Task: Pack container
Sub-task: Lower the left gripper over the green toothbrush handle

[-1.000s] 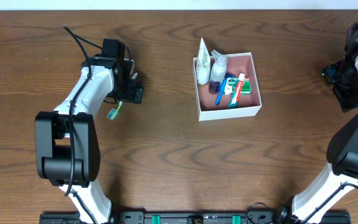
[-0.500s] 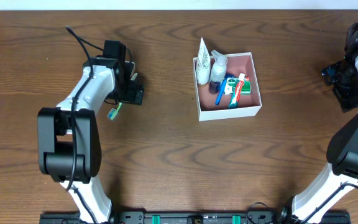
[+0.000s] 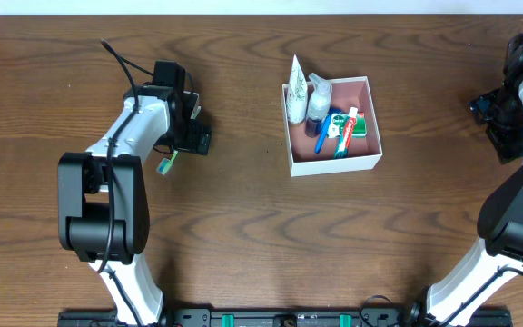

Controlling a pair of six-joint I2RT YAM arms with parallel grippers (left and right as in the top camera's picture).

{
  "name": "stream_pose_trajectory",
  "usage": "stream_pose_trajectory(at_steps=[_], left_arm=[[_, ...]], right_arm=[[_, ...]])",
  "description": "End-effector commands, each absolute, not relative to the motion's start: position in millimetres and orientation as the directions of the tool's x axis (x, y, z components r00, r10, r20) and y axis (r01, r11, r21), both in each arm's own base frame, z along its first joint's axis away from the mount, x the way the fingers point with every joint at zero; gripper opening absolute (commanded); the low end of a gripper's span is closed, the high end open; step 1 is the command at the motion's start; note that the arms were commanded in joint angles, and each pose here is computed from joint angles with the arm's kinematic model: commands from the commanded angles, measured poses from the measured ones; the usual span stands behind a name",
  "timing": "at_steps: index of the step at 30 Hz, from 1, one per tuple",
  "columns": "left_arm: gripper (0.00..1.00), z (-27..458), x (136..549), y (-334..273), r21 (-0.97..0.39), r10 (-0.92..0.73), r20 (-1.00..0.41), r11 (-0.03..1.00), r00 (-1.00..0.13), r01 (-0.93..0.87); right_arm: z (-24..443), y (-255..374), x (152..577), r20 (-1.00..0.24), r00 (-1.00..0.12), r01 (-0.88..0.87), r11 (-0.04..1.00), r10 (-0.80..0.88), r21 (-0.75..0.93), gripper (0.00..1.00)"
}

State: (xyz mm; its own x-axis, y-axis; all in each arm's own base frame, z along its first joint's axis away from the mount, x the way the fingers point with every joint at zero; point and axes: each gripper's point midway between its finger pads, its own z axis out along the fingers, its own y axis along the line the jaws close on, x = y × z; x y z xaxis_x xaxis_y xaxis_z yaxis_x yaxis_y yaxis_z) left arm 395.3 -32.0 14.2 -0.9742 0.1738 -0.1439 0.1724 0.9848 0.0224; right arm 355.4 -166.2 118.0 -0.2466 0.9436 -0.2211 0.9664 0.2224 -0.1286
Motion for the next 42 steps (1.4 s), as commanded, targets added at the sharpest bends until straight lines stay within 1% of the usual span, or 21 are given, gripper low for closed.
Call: stream_pose_trajectory(at_steps=[1, 8, 9, 12, 13, 15, 19, 27, 36, 37, 40, 42], left_arm=[[0.99, -1.7, 387.7, -28.9, 0.02, 0.183, -0.098, 0.983, -0.978, 0.181], [1.0, -1.6, 389.3, -29.0, 0.021, 0.183, -0.104, 0.983, -0.978, 0.181], [0.95, -1.6, 389.5, -29.1, 0.021, 0.183, -0.105, 0.983, -0.978, 0.181], [0.91, -1.6, 389.7, -29.1, 0.021, 0.183, -0.106, 0.983, -0.977, 0.182], [0.88, -1.6, 389.7, -29.1, 0.021, 0.183, -0.106, 0.983, -0.977, 0.182], [0.85, -1.7, 389.8, -29.1, 0.021, 0.183, -0.106, 0.983, -0.977, 0.181], [0.83, -2.3, 389.4, -29.1, 0.021, 0.183, -0.104, 0.983, -0.978, 0.181], [0.83, -11.6, 386.7, -28.8, 0.018, 0.183, -0.08, 0.983, -0.98, 0.182], [0.82, -11.7, 387.1, -28.9, 0.018, 0.183, -0.082, 0.983, -0.98, 0.182], [0.79, -11.7, 387.1, -28.9, 0.018, 0.183, -0.082, 0.983, -0.98, 0.182], [0.66, -11.6, 387.7, -28.9, 0.019, 0.183, -0.084, 0.983, -0.98, 0.182], [0.54, -11.6, 388.1, -28.9, 0.019, 0.182, -0.086, 0.983, -0.979, 0.181]], right_arm=[[118.1, -169.4, 355.1, -0.234, -0.233, 0.969, 0.206, 0.944, -0.134, 0.99], [118.1, -169.4, 355.2, -0.234, -0.233, 0.969, 0.206, 0.944, -0.134, 0.99], [118.1, -169.4, 355.2, -0.234, -0.233, 0.969, 0.206, 0.944, -0.134, 0.99], [118.1, -169.4, 355.2, -0.234, -0.233, 0.969, 0.206, 0.944, -0.134, 0.99], [118.1, -169.4, 355.2, -0.234, -0.233, 0.969, 0.206, 0.944, -0.134, 0.99], [118.1, -169.4, 355.2, -0.234, -0.233, 0.969, 0.206, 0.944, -0.134, 0.99], [118.1, -169.4, 355.1, -0.234, -0.233, 0.969, 0.206, 0.944, -0.134, 0.99], [118.1, -169.4, 355.1, -0.234, -0.233, 0.969, 0.206, 0.944, -0.134, 0.99], [118.1, -169.4, 355.2, -0.234, -0.233, 0.969, 0.206, 0.944, -0.134, 0.99], [118.1, -169.4, 355.2, -0.234, -0.233, 0.969, 0.206, 0.944, -0.134, 0.99], [118.1, -169.4, 355.1, -0.234, -0.233, 0.969, 0.206, 0.944, -0.134, 0.99], [118.1, -169.4, 355.1, -0.234, -0.233, 0.969, 0.206, 0.944, -0.134, 0.99]])
